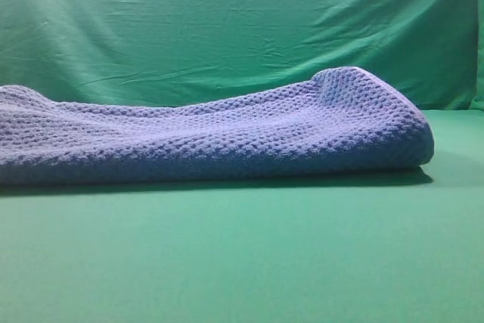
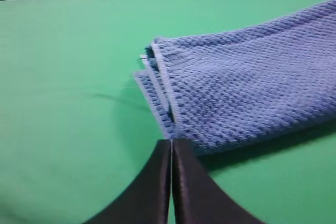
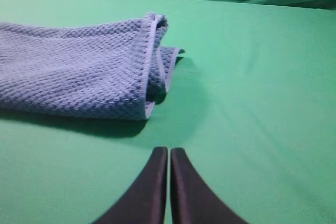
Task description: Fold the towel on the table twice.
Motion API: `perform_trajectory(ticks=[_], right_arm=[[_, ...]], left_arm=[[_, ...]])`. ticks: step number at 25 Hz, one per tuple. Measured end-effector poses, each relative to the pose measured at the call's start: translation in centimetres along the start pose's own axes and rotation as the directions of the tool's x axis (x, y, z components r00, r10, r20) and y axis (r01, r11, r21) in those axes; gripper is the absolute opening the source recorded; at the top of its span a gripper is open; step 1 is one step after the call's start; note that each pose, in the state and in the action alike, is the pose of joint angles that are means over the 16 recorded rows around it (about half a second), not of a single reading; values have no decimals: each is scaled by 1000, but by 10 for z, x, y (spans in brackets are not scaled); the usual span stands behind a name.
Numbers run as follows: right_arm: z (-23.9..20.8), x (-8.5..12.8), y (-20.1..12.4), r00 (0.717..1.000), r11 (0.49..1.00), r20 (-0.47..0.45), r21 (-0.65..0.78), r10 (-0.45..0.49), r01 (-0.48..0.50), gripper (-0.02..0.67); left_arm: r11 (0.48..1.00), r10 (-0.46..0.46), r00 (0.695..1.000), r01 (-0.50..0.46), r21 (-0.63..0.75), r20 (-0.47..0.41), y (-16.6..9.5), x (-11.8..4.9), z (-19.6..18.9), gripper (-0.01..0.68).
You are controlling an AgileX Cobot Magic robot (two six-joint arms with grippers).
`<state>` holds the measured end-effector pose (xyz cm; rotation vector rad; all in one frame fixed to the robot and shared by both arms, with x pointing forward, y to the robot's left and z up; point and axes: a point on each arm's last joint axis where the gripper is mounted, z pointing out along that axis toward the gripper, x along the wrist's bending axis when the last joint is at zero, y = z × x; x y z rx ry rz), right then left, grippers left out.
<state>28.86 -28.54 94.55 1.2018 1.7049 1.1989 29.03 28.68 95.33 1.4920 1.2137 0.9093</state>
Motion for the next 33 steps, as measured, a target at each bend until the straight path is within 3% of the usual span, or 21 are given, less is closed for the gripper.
perform_trajectory(ticks=[8,14,33], right_arm=[[-1,-9,-1,985,999,164,3,53,-54,0],[-2,-14,-1,965,997,251,1,80,-83,0],[-2,-15,-1,957,996,276,-1,90,-93,0]], left_arm=[[1000,-31,992,31,-5,-122,0,7,0,0],[999,-38,988,38,-7,-150,0,8,0,0],[999,-39,988,38,-7,-152,0,8,0,0]])
